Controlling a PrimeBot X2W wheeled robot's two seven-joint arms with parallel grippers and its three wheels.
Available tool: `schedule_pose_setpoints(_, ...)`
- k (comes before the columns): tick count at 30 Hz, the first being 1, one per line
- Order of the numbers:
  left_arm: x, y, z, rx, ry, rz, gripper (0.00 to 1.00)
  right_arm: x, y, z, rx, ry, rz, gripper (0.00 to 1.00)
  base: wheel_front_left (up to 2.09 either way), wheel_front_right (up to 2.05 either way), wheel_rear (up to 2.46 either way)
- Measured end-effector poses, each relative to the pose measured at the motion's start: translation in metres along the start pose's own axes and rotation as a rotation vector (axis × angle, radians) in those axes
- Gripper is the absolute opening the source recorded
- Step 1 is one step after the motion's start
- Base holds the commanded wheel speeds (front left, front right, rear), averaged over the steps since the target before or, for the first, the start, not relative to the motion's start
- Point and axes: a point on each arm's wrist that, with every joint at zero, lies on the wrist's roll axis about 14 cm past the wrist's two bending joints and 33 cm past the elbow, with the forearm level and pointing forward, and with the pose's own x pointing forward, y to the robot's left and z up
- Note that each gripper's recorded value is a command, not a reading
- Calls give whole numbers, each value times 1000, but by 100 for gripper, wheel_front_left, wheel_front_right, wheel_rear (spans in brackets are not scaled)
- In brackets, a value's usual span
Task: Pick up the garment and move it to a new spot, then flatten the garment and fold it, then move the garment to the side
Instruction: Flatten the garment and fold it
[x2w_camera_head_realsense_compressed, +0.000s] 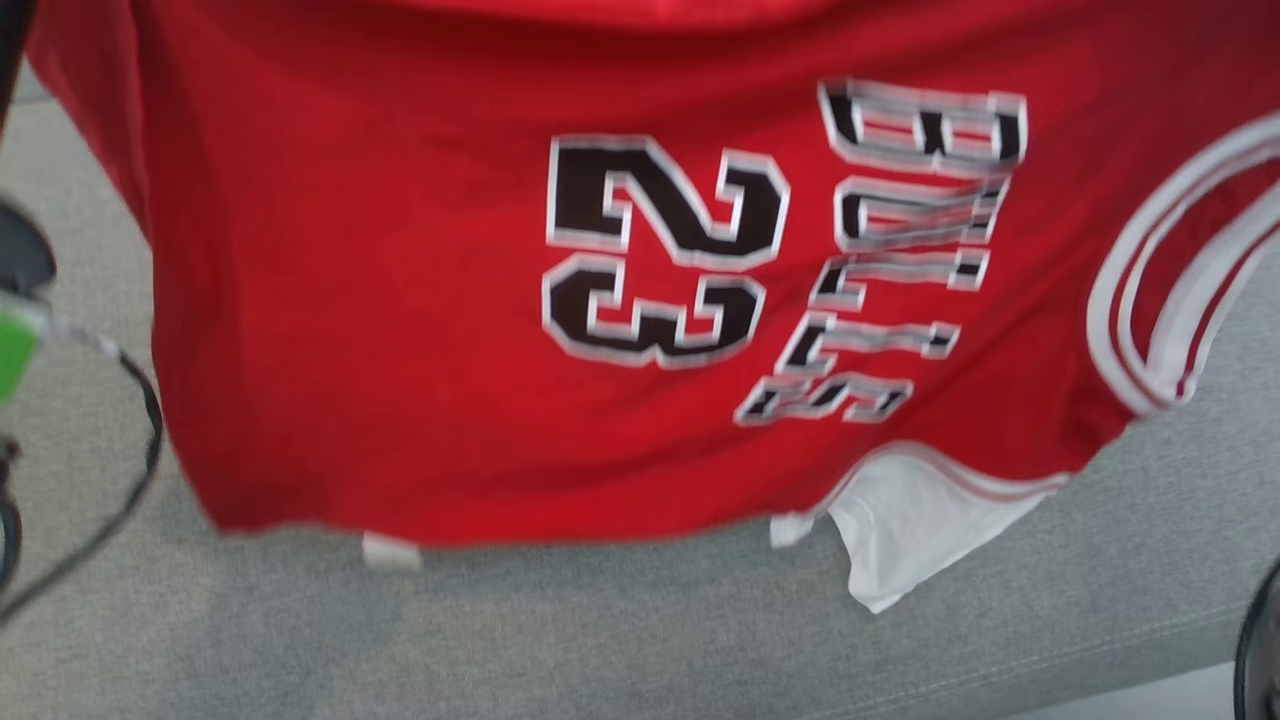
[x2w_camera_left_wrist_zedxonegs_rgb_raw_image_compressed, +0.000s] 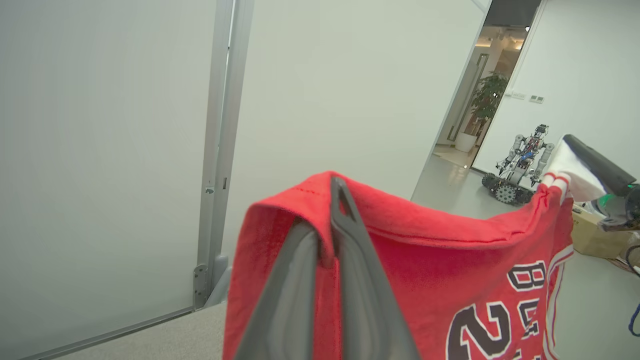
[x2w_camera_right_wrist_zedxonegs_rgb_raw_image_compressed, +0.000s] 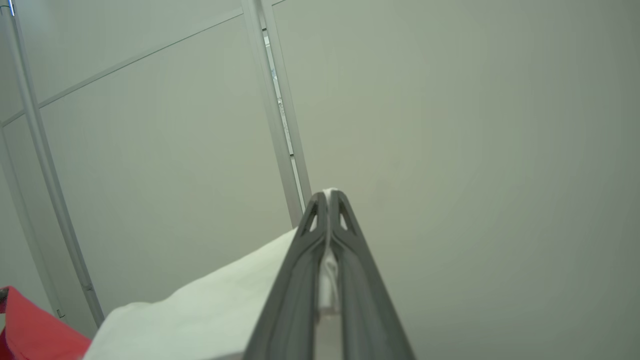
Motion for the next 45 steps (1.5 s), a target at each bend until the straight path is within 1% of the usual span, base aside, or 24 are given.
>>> schedule_pose_setpoints(4,44,37,-6,100,28,44,0,54,-12,-22,-13,10,-40,0,0,0,0)
schedule_pose_setpoints(7,80,68,-7,121,11,89,0,97,-13,-44,-21,20,-51,0,0,0,0)
schedule_pose_setpoints(9,100,92,-15,159,25,130,0,123,-10,-60,-14,13,-55,0,0,0,0)
schedule_pose_setpoints(12,124,134,-16,238,-2,207,0,159,-9,-84,-5,-4,-63,0,0,0,0)
schedule_pose_setpoints(13,135,162,-21,266,-25,259,0,178,-8,-105,1,-13,-64,0,0,0,0)
schedule_pose_setpoints(15,140,193,-31,288,-52,313,0,192,-9,-128,-12,-26,-69,0,0,0,0)
schedule_pose_setpoints(16,141,208,-38,297,-56,337,0,197,-9,-137,0,-40,-67,0,0,0,0)
schedule_pose_setpoints(17,142,233,-49,308,-87,370,0,206,-9,-156,23,-63,-65,0,0,0,0)
schedule_pose_setpoints(19,142,252,-66,306,-97,392,0,211,-11,-182,38,-60,-67,0,0,0,0)
schedule_pose_setpoints(21,139,268,-95,301,-67,402,0,210,-15,-214,61,-22,-73,0,0,0,0)
schedule_pose_setpoints(23,133,279,-123,299,-30,411,0,202,-17,-249,74,33,-77,0,0,0,0)
schedule_pose_setpoints(26,114,294,-170,281,68,440,0,178,-24,-299,103,133,-102,0,0,0,0)
schedule_pose_setpoints(28,105,289,-194,258,118,430,0,159,-27,-320,119,184,-113,0,0,0,0)
schedule_pose_setpoints(29,105,289,-194,258,118,430,0,159,-27,-320,119,184,-113,0,0,0,0)
schedule_pose_setpoints(32,89,277,-220,218,169,406,0,126,-36,-337,132,236,-134,0,0,0,0)
schedule_pose_setpoints(35,66,266,-238,176,219,395,0,89,-40,-344,146,280,-144,0,0,0,0)
schedule_pose_setpoints(37,48,258,-249,165,252,386,0,65,-42,-343,160,299,-155,0,0,0,0)
schedule_pose_setpoints(40,19,237,-268,174,328,346,0,23,-47,-338,165,339,-183,0,0,0,0)
schedule_pose_setpoints(42,-1,224,-278,151,358,341,0,-6,-51,-331,161,366,-207,0,0,0,0)
schedule_pose_setpoints(45,-29,201,-287,80,368,357,0,-47,-52,-320,159,414,-240,0,0,0,0)
